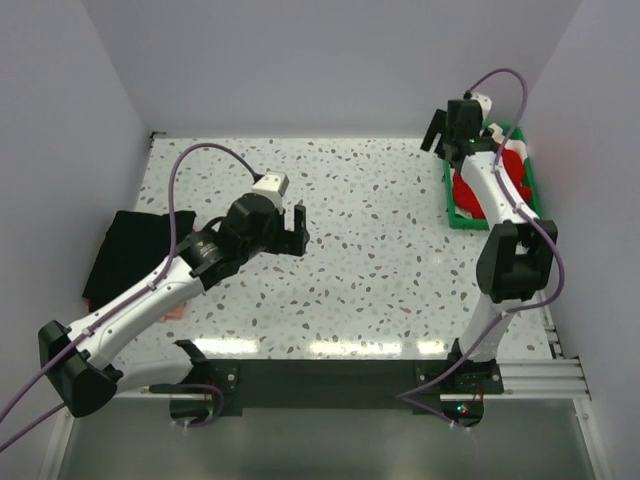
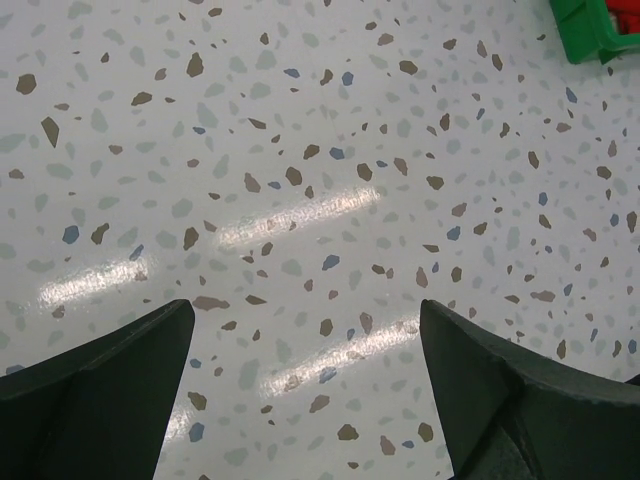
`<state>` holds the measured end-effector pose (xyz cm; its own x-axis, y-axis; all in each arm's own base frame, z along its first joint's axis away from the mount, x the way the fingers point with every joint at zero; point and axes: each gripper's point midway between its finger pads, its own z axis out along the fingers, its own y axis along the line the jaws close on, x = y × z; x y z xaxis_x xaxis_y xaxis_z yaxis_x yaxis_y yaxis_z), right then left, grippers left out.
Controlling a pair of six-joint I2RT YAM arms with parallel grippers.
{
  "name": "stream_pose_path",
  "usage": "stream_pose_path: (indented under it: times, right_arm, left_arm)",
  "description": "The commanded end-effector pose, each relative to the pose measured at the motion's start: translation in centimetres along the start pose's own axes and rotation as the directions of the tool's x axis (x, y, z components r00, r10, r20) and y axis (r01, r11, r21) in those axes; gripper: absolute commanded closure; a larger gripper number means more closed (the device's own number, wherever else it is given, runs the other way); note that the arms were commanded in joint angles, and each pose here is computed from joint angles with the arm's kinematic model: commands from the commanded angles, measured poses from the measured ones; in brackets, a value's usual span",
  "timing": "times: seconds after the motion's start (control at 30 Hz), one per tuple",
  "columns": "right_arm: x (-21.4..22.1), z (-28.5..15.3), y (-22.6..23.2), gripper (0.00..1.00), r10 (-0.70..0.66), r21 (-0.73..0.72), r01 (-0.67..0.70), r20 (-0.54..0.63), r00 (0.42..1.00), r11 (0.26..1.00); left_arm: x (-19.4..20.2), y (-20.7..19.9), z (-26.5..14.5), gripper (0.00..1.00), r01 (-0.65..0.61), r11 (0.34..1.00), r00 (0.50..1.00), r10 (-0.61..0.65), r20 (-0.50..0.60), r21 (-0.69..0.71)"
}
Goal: Fold and stack the t-shirts
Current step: Grab the tshirt from the pile
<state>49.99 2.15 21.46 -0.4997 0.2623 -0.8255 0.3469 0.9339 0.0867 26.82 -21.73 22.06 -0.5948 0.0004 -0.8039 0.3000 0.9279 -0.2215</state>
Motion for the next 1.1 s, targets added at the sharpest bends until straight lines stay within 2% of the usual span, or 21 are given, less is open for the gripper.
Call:
stream_pose_path:
  times: [0.0,0.03,0.07,0.17,0.37,0.53,0.63,0.67,0.77,0.87,0.93,1.07]
  right_arm:
    - [-2.3,4.8,-4.7,0.03,0.106,0.109,-0.105,-0.005,0.994,0.988]
    - [-3.1,5.5,-4.5,0.04,0.147,0.101,-0.147,0.007,0.989,0.984]
    - [-3.3,6.9,-7.6,0.04,0.193,0.153,-0.192,0.01,0.981,0.969]
    - [-2.0,10.3,-10.5,0.08,0.258,0.214,-0.249,-0.014,0.966,0.945]
    - [1.4,13.5,-15.2,0.11,0.315,0.323,-0.285,-0.046,0.948,0.903]
    - [4.1,14.5,-16.0,0.18,0.309,0.339,-0.262,-0.092,0.946,0.904]
    - [5.3,14.8,-16.1,0.3,0.311,0.336,-0.258,-0.114,0.943,0.906]
    - [5.5,14.7,-16.1,0.39,0.311,0.336,-0.257,-0.118,0.943,0.906]
    - [5.8,14.6,-15.9,0.57,0.31,0.327,-0.255,-0.128,0.942,0.91]
    - [5.6,14.1,-16.0,0.69,0.306,0.327,-0.251,-0.126,0.944,0.911]
    - [5.4,13.8,-15.9,0.73,0.298,0.321,-0.245,-0.129,0.946,0.915]
    - [4.9,13.4,-15.5,0.97,0.292,0.305,-0.24,-0.139,0.946,0.922]
  left_arm:
    - [-2.4,0.0,-1.4,0.0,-0.005,1.0,0.997,0.004,0.077,0.011]
    - [-2.3,-0.1,-1.4,0.0,-0.004,1.0,0.997,0.003,0.077,0.016]
    - [-2.3,-0.1,-1.4,0.0,-0.003,1.0,0.997,0.002,0.076,0.016]
    - [-2.3,-0.3,-1.4,0.0,-0.002,0.999,0.997,-0.001,0.078,0.034]
    - [-2.0,-0.4,-1.3,0.0,-0.002,0.999,0.997,-0.001,0.076,0.042]
    - [-1.6,-0.5,-1.0,0.0,0.004,0.998,0.998,-0.008,0.063,0.058]
    - [-1.5,-0.5,-0.9,0.0,0.008,0.998,0.998,-0.011,0.061,0.059]
    - [-1.5,-0.4,-0.9,0.0,0.008,0.998,0.998,-0.012,0.062,0.057]
    - [-1.5,-0.3,-0.9,0.0,0.008,0.999,0.998,-0.012,0.063,0.054]
    - [-1.4,-0.3,-0.9,0.0,0.01,0.999,0.998,-0.013,0.062,0.052]
    - [-1.4,-0.3,-0.9,0.0,0.009,0.999,0.998,-0.013,0.062,0.053]
    - [-1.3,-0.3,-0.9,0.0,0.009,0.999,0.998,-0.012,0.061,0.051]
